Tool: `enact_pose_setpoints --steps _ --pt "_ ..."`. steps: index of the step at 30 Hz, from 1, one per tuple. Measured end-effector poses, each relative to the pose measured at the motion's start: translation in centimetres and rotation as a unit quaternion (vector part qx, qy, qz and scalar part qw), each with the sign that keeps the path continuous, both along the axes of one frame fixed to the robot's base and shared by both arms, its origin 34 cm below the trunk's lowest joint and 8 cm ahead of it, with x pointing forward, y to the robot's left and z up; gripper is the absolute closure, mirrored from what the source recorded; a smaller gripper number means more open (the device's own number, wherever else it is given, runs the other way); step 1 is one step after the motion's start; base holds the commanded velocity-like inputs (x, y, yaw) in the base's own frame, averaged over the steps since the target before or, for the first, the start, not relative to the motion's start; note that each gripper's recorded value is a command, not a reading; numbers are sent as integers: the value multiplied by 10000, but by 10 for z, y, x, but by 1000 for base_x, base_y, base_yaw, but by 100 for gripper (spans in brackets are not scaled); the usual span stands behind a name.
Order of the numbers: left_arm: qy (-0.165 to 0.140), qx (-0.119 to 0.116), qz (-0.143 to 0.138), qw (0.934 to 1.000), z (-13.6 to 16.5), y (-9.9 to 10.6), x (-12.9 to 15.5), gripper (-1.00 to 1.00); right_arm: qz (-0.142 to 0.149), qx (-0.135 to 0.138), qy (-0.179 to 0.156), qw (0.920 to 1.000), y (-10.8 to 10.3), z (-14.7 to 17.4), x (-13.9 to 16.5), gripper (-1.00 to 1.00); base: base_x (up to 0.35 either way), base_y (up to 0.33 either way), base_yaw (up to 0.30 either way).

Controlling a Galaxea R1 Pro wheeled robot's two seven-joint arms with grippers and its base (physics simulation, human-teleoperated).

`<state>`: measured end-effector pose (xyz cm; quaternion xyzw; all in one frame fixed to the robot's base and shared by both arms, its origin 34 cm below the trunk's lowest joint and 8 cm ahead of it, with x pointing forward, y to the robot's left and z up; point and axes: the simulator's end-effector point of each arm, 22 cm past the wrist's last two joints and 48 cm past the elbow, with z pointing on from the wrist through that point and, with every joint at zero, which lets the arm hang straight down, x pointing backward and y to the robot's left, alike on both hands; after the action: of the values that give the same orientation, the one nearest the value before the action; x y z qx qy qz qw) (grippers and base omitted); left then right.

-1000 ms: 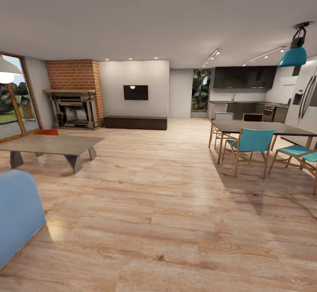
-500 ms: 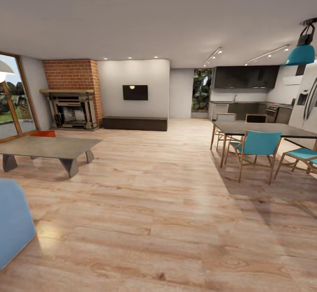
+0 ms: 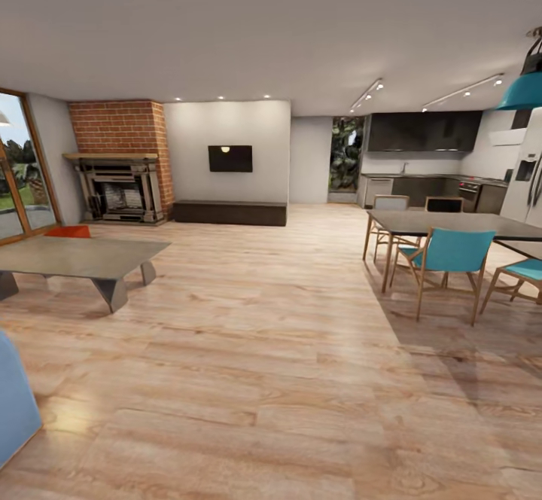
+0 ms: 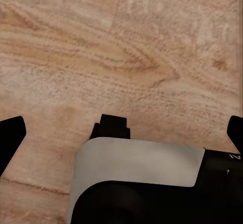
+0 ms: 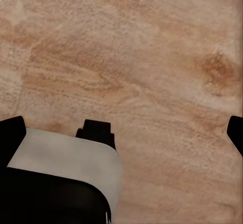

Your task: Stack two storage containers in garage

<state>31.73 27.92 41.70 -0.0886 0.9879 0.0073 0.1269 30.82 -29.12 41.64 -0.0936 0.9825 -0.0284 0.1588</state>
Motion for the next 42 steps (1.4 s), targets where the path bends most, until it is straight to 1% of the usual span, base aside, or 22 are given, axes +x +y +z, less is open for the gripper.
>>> enact_pose_setpoints --steps 10,24,34,37,42 --pt "-24 6 -4 10000 0 0 1 -100 -4 -13 5 10000 -2 0 0 -100 327 0 0" --pt "-32 2 -15 10000 0 -1 1 -100 -46 39 -4 10000 4 0 0 -100 327 0 0" --pt "-30 6 -31 10000 0 -1 1 -100 -23 7 4 10000 0 0 0 -100 327 0 0" --pt "-34 -18 -37 10000 0 -5 2 -100 -13 -6 6 10000 -1 0 0 -100 327 0 0" --pt "-33 -22 -39 10000 0 -6 2 -100 -12 -6 0 10000 -1 0 0 -100 327 0 0"
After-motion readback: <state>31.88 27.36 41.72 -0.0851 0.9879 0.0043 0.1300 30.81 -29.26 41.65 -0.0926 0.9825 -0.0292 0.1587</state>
